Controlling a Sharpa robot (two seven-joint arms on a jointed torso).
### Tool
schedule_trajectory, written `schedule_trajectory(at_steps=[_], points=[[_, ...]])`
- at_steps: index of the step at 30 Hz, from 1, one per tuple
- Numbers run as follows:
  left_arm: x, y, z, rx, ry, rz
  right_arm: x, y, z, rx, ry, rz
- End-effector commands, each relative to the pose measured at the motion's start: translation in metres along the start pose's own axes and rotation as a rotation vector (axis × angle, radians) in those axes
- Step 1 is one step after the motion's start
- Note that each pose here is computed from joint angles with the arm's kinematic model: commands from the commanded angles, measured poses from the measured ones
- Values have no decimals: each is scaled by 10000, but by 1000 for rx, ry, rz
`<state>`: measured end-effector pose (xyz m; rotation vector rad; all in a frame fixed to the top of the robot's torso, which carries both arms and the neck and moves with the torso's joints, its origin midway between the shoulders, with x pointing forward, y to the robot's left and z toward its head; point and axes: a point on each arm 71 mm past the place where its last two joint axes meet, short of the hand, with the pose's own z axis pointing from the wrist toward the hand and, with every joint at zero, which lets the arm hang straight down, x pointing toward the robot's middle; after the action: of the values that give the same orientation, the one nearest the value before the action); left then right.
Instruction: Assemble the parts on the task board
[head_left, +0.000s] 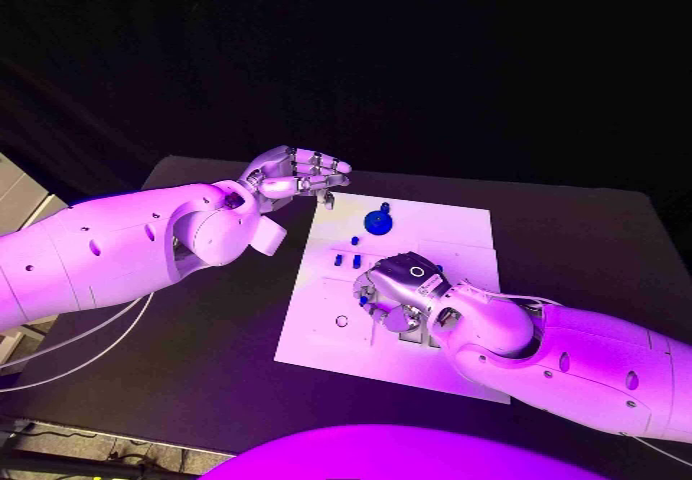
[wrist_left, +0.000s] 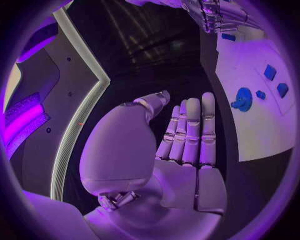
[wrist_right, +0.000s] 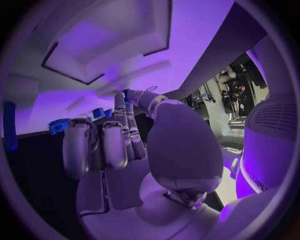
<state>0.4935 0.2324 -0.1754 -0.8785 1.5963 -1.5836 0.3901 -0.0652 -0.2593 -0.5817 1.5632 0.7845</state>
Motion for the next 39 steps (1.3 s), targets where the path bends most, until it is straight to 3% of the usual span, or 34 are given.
schedule_trajectory(at_steps=[1,14,22,31,39], points=[[19,-7,2,4,15,-11,19,-6,-8,-6,15,-6],[7,-5,-7,2,13,-10,-68,-44,-114,8,-52,12],[-2,-4,-14,0,12,-10,-312,-206,-287,60,-79,43],[-7,0,-16,0,12,-10,-732,-743,-526,205,-34,93],[-10,5,-17,-1,11,-10,-743,-948,-598,243,34,67]])
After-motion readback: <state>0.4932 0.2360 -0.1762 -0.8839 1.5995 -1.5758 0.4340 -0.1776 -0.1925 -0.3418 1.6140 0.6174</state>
